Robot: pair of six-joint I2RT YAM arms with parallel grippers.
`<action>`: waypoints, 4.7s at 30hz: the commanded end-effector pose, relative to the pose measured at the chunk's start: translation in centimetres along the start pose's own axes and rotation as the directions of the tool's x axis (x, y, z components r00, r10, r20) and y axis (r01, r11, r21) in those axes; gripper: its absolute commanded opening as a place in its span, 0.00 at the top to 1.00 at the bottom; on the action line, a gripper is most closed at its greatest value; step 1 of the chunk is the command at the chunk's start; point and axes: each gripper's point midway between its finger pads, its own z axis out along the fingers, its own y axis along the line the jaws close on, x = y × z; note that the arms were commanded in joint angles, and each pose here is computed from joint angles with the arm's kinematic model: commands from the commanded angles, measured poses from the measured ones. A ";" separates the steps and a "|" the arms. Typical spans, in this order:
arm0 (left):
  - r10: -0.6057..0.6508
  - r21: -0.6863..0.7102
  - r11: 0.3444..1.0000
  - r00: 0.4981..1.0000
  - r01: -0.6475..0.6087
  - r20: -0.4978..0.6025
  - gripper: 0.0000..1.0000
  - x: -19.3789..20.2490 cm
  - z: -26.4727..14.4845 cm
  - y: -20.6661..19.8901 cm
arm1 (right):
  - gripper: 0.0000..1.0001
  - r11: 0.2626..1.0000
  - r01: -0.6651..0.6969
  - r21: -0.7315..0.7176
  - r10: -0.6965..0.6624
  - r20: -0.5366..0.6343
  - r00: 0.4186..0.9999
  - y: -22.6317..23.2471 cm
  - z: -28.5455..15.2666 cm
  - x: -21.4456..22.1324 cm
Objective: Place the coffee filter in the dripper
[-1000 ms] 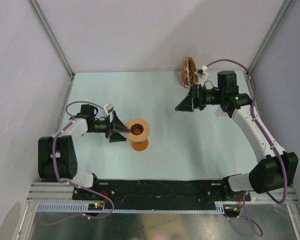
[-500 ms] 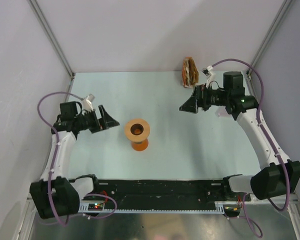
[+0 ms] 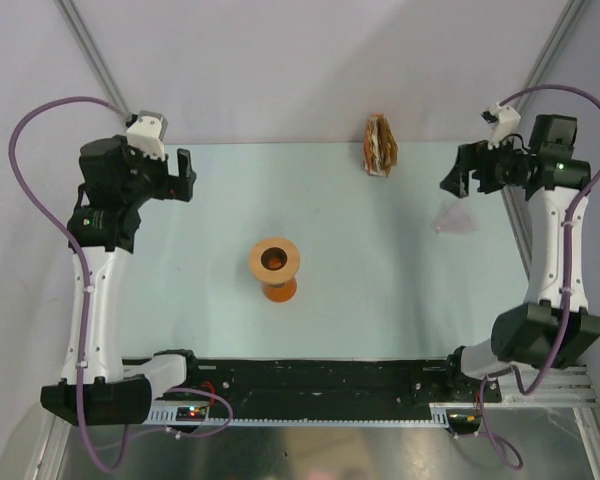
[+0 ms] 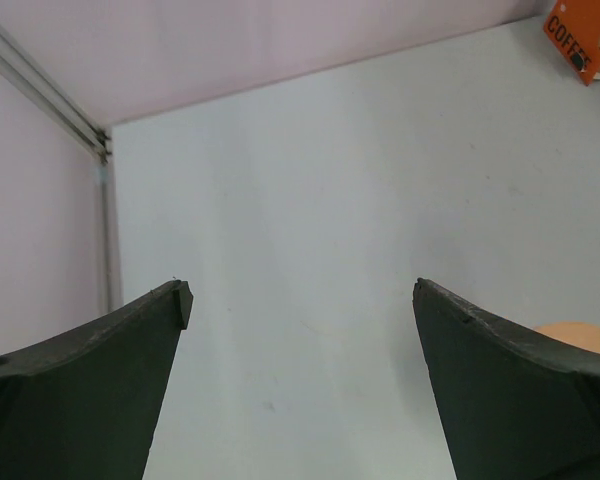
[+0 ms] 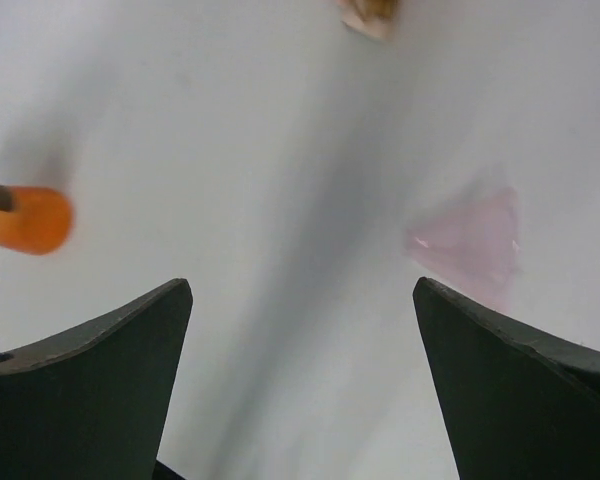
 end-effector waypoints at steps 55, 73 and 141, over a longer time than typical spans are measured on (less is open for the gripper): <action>0.186 0.588 0.802 0.979 -0.102 -0.084 0.01 -7.4 -3.1 -17.9 | 1.00 0.090 0.989 -0.117 -0.991 -0.113 0.077 16.8 5.1 0.7; 0.269 0.649 0.747 0.959 -0.147 -0.093 0.33 -6.2 -0.8 -25.5 | 1.00 -0.084 0.996 0.042 -0.996 -0.038 -0.083 24.9 4.3 0.5; -0.052 0.379 0.878 0.844 0.293 -0.533 1.00 7.8 -2.8 -17.0 | 0.20 0.803 -0.178 -0.569 0.038 -0.249 0.968 31.3 5.6 -0.5</action>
